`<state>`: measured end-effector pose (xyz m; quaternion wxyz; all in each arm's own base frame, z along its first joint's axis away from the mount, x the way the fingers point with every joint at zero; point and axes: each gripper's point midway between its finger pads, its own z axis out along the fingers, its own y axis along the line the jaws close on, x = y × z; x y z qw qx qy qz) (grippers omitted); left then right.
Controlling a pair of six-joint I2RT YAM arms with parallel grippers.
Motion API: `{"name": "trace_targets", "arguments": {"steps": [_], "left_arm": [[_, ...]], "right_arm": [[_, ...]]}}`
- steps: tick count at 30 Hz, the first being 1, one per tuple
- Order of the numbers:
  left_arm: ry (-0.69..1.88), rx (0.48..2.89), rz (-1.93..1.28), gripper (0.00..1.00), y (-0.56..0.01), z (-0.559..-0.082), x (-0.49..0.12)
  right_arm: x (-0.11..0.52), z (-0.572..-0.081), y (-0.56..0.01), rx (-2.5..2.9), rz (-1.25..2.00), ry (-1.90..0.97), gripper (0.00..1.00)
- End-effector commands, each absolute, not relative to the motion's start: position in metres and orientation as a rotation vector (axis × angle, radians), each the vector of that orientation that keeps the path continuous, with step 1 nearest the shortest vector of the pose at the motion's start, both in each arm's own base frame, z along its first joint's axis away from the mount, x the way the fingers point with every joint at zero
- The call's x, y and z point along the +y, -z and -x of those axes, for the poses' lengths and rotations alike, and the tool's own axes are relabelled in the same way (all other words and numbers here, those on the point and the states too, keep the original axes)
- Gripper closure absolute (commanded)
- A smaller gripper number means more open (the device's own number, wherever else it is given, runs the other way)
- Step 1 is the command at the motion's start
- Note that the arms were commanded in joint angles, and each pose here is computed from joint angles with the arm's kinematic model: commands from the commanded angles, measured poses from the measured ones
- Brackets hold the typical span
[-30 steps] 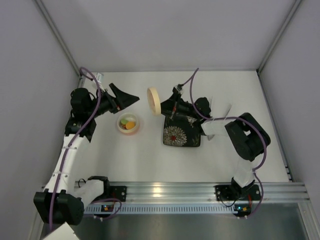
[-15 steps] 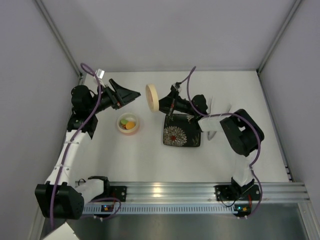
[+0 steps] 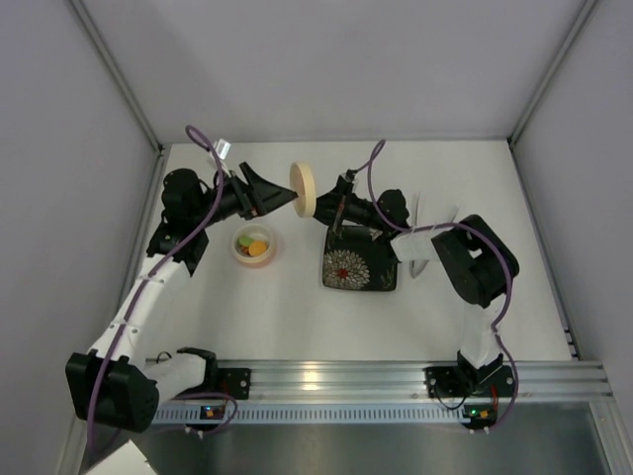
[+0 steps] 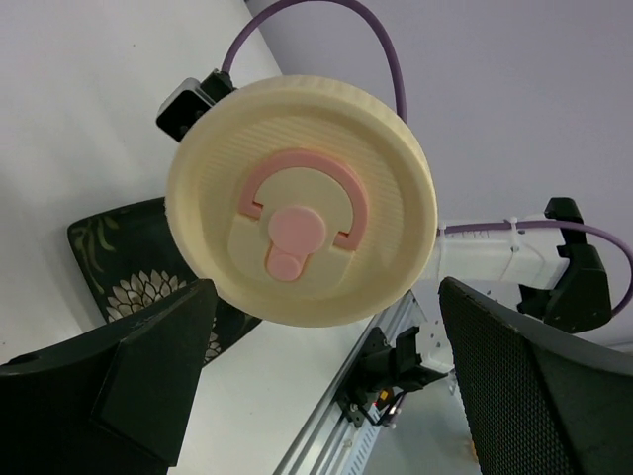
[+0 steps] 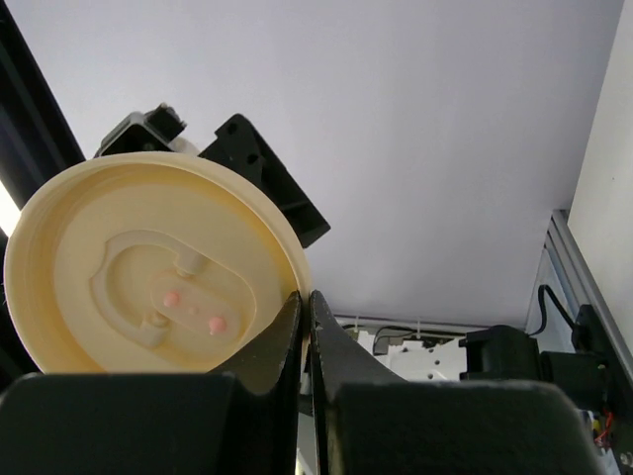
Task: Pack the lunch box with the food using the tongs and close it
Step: Pick up the box lid from the center of the board.
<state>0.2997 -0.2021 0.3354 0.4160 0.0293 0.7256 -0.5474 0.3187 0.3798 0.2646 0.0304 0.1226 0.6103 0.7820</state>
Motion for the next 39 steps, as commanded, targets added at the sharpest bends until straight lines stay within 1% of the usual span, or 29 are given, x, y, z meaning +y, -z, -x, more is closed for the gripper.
{"name": "trace_targets", "arguments": {"steps": [1,15,23,31,39], "left_arm": [[1.272,1.761,-0.161,0.01,-0.343,-0.304,-0.209],[1.158,1.782,-0.151,0.04,-0.32,-0.312,-0.204],[1.191,1.741,-0.181,0.07,-0.329,-0.307,-0.208],[1.186,1.671,-0.216,0.07,-0.347,-0.293,-0.205],[1.214,1.637,-0.251,0.07,-0.353,-0.286,-0.212]], "right_arm": [[0.357,-0.3,-0.317,1.574,-0.157,-2.504,1.0],[0.355,-0.284,-0.339,1.556,-0.18,-2.532,1.0],[0.362,-0.272,-0.348,1.57,-0.156,-2.539,1.0],[0.364,-0.274,-0.343,1.59,-0.194,-2.526,1.0],[0.363,-0.273,-0.342,1.592,-0.203,-2.527,1.0]]}}
